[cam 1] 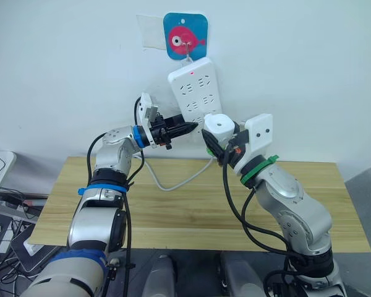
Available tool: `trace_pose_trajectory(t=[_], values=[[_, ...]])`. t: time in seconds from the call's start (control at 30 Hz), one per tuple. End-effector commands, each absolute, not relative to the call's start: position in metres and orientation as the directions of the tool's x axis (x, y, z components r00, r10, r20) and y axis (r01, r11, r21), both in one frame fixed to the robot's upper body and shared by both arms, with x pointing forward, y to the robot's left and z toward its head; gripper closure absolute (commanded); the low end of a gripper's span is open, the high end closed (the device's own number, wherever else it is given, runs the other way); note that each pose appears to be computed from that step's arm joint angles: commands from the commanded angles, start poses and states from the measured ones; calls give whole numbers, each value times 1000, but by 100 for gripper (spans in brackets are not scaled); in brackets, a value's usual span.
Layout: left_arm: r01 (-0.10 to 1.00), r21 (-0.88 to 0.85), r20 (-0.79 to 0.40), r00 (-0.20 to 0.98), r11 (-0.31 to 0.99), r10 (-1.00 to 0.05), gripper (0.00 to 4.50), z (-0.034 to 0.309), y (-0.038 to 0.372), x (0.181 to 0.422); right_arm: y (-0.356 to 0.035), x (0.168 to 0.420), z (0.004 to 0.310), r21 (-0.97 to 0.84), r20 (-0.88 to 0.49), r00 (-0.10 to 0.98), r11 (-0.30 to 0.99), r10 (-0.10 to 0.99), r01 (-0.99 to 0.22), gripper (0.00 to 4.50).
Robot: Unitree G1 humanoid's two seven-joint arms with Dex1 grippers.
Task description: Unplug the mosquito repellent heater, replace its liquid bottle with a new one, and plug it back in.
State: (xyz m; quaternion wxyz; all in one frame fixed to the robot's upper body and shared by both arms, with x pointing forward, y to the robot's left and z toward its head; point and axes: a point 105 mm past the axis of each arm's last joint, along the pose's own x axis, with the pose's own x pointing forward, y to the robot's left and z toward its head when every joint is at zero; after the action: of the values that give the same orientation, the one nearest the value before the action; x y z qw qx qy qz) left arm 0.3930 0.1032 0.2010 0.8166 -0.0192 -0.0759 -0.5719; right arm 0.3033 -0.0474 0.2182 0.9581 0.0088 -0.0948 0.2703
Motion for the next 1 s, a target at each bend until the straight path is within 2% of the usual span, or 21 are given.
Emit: trace_pose_trajectory(t=[0.03, 0.77, 1.0], values=[[931, 91, 173, 335, 353, -926, 320, 216, 104, 394, -54, 301, 226, -48, 224, 842, 869, 490, -493, 150], [932, 95, 167, 331, 350, -929, 320, 215, 104, 395, -53, 301, 231, -30, 262, 837, 871, 481, -491, 150], [934, 100, 166, 325, 344, -931, 320, 216, 103, 396, -48, 309, 229, -35, 249, 845, 876, 474, -481, 150]])
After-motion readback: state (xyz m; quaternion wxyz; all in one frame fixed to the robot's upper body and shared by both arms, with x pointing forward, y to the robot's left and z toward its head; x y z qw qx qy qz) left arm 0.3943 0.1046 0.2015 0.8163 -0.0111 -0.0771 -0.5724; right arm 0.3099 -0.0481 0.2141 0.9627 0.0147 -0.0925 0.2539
